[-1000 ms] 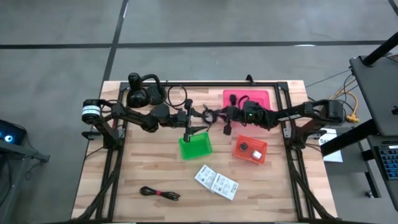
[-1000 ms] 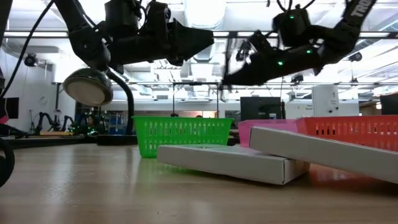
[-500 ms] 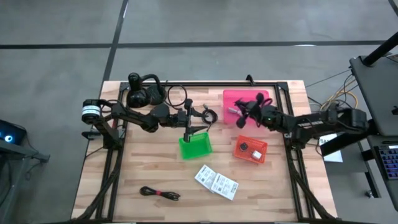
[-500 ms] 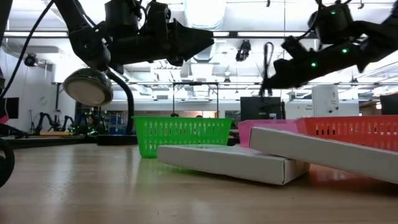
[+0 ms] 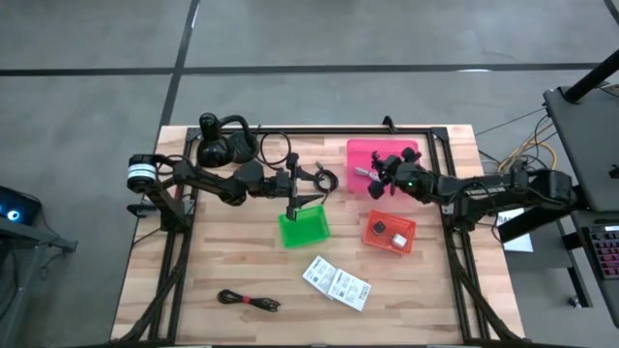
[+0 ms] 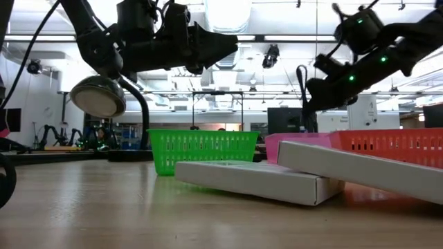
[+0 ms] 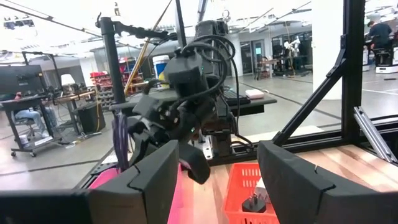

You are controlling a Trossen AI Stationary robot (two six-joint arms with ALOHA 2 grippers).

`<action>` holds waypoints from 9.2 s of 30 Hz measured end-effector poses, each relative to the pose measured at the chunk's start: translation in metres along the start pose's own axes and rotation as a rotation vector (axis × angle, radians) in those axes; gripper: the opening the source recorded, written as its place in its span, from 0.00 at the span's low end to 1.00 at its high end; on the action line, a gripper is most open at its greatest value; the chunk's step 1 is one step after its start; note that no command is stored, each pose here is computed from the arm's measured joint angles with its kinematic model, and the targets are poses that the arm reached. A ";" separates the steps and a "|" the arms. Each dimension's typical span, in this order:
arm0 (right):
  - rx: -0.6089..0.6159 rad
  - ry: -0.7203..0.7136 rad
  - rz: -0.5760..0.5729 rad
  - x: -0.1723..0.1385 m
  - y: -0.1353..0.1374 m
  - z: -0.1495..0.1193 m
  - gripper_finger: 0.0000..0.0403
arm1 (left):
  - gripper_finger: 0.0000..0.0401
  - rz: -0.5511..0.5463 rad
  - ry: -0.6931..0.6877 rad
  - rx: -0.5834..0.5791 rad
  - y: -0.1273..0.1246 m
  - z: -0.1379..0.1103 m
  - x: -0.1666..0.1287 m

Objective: Pick and place items into bin
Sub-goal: Put the blue charger cable into the pink bin, then put the top black charger cable into the pink bin

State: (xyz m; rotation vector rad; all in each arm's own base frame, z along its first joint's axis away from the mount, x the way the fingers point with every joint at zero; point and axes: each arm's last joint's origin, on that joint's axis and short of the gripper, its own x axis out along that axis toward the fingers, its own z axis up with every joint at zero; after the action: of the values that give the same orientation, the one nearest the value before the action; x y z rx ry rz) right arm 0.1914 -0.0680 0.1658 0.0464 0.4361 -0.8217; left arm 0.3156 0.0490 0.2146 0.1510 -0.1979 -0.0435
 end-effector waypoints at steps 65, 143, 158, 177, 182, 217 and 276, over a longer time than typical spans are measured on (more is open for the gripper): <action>-0.051 0.103 -0.317 0.037 0.017 0.020 0.32 | 0.51 -0.004 0.039 -0.010 -0.001 -0.006 -0.003; -0.341 -0.572 0.980 -0.048 0.009 0.003 0.21 | 0.51 0.476 0.961 -0.464 0.081 -0.064 0.035; -0.341 -0.570 0.980 -0.048 0.009 0.003 0.20 | 0.51 0.485 1.000 -0.486 0.081 -0.084 0.036; -0.341 -0.569 0.981 -0.048 0.009 0.003 0.19 | 0.35 0.460 1.012 -0.447 0.082 -0.099 0.039; -0.341 -0.569 0.981 -0.048 0.009 0.003 0.19 | 0.16 0.442 1.020 -0.416 0.082 -0.099 0.039; -0.294 -0.444 0.818 -0.038 0.008 -0.004 0.30 | 0.01 0.338 0.750 -0.153 0.078 0.007 0.045; -0.043 -0.461 0.676 -0.012 0.024 0.034 0.55 | 0.00 0.482 0.388 0.534 0.000 0.037 0.074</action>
State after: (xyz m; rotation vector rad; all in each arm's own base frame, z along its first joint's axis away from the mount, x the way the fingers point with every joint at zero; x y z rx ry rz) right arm 0.2141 -0.0503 0.1985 -0.0352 -0.0130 -0.1406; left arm 0.3804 0.0394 0.2649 0.6336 0.1510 0.5196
